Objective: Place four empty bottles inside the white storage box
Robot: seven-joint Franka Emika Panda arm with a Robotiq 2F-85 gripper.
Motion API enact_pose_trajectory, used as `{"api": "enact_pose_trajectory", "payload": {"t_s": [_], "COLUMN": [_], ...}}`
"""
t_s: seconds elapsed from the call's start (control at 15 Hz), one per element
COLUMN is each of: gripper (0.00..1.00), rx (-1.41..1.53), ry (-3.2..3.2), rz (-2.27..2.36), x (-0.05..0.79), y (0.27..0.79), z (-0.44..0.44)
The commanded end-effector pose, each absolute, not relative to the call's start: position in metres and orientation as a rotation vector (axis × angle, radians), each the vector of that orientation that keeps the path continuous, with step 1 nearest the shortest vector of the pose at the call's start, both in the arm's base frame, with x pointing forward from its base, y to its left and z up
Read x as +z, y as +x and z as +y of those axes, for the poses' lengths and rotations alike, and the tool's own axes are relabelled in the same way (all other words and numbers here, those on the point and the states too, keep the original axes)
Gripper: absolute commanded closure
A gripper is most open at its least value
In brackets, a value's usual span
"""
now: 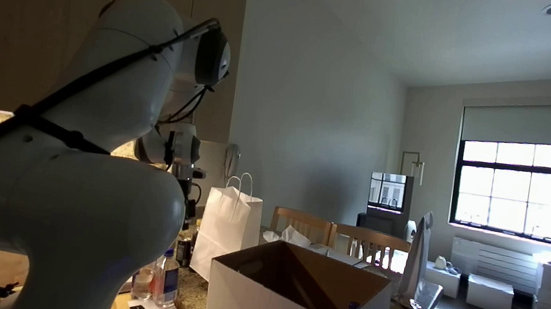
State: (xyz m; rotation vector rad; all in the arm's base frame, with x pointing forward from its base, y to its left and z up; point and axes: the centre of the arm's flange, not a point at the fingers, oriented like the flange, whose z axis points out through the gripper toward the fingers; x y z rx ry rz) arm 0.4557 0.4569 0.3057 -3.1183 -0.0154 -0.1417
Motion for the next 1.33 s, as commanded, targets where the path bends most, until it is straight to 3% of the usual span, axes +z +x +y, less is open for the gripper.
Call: {"api": "enact_pose_trajectory", "payload": {"t_s": [0.0,1.27], "gripper": [0.00,0.00], "rx": [-0.107,0.061], "ry": [-3.120,-3.117], "rz": [0.007,-0.002], "x": [0.280,0.228], "y": [0.450,0.460], "z": [0.443,0.437]}}
